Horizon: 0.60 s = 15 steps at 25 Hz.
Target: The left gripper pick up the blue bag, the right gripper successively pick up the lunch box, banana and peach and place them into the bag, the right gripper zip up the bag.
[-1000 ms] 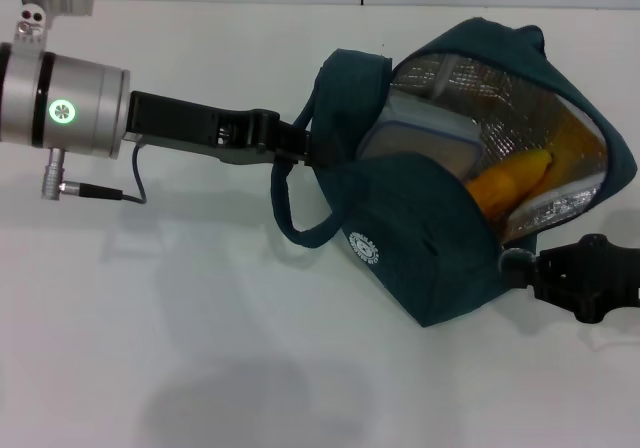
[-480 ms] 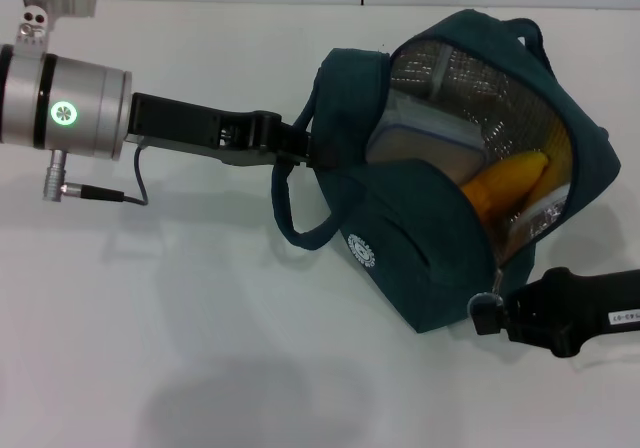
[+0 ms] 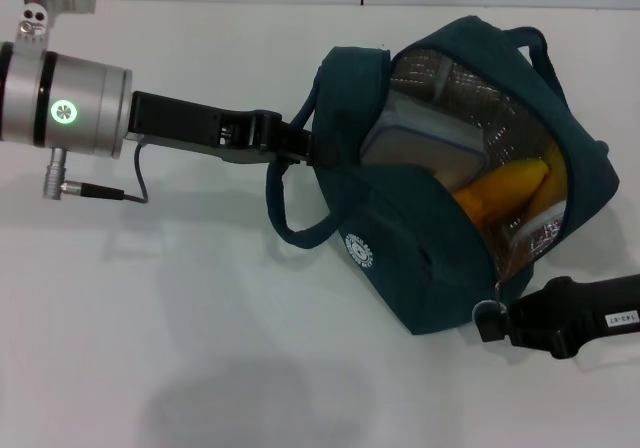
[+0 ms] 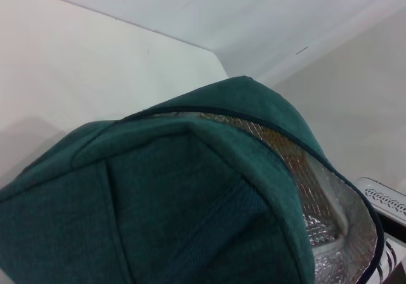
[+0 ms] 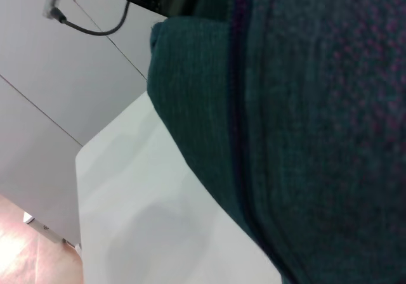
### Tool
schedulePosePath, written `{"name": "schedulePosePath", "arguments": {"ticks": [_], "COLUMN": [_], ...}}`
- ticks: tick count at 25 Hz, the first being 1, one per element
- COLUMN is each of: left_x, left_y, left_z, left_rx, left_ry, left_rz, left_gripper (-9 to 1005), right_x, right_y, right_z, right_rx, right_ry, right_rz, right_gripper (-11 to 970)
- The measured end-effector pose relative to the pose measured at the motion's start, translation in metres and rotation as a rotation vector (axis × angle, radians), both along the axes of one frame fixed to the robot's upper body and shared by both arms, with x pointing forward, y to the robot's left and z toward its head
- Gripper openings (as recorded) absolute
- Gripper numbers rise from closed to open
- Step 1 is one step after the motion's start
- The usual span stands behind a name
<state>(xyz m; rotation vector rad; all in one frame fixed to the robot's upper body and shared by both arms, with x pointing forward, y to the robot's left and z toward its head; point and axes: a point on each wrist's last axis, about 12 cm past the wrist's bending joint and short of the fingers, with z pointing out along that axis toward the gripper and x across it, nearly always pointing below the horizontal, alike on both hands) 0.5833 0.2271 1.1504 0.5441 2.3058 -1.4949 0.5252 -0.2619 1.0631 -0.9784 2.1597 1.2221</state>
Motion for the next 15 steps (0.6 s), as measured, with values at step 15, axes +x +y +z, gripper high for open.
{"name": "schedulePosePath", "arguments": {"ticks": [15], "left_x": [-0.001], "left_y": [0.003], "left_z": [-0.002], "left_rx": [-0.001], "left_ry": [0.009], "left_rz": [0.011], "left_gripper": [43], "right_x": [-0.01], "right_y": [-0.027], "right_z": [0.008], "right_rx": [0.017], "right_ry": [-0.027], "right_rz": [-0.054], "right_gripper": [22]}}
